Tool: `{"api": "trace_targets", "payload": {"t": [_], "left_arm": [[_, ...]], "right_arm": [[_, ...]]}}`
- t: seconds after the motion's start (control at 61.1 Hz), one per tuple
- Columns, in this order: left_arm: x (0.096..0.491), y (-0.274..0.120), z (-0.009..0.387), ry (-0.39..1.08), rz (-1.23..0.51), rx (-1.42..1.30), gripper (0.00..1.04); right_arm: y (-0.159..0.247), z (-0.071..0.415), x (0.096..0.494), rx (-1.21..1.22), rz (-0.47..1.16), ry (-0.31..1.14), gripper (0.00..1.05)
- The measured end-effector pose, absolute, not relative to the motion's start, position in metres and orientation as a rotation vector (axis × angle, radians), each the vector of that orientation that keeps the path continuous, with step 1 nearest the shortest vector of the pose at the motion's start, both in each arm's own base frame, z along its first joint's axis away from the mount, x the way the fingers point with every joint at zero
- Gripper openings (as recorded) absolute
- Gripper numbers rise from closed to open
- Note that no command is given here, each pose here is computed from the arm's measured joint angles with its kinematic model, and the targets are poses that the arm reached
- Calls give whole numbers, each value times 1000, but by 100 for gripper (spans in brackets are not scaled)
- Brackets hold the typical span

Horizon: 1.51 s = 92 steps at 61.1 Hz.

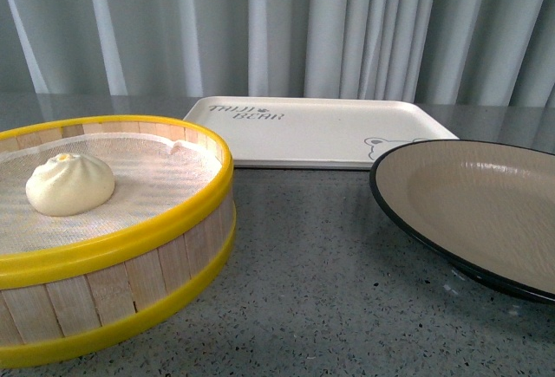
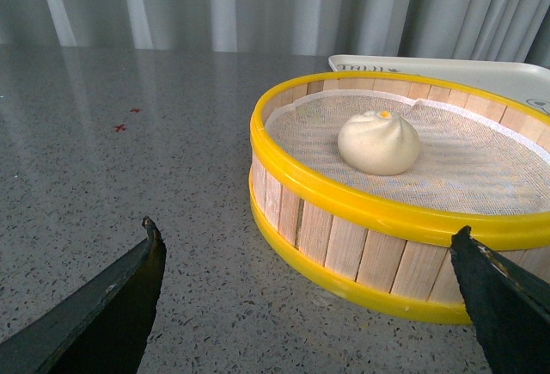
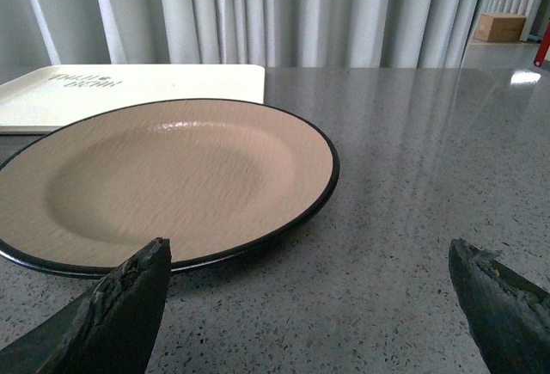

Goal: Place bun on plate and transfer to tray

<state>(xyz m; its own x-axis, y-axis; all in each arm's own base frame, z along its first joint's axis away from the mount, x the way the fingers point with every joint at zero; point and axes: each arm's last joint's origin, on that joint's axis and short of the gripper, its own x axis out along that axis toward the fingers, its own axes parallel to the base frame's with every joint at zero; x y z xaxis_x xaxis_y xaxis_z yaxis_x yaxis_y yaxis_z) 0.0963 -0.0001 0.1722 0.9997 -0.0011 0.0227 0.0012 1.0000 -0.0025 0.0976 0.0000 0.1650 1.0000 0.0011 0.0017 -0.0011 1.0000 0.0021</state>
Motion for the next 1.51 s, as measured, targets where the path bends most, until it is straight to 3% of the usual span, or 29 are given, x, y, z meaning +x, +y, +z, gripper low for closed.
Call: {"api": "trace_targets", "payload": {"t": [0.295,0.376,0.426,0.589,0.786,1.097,1.178,1.26,1.506], "left_arm": [[96,0,172,-15,6,-8,98],[98,0,171,190,111,-151,98],[100,0,175,234,159,-263,98],[98,5,194,79,189,-427,98],[100,2,201,4,203,-468,98],[160,-49,288,-146,-94,-175,98],[185,-65,303,-86,-200,-63,98],[216,-82,307,67,-318,47,98],[256,-97,298,318,-404,191,98]], "right_arm": [[0,165,98,2,1,-2,96],[0,165,98,2,1,-2,96],[0,165,98,2,1,-2,96],[0,165,98,2,0,-2,96],[0,165,98,2,1,-2,96],[0,165,98,2,2,-2,96],[0,165,98,2,1,-2,96],[0,165,98,2,1,-2,96],[0,165,98,2,1,-2,96]]}}
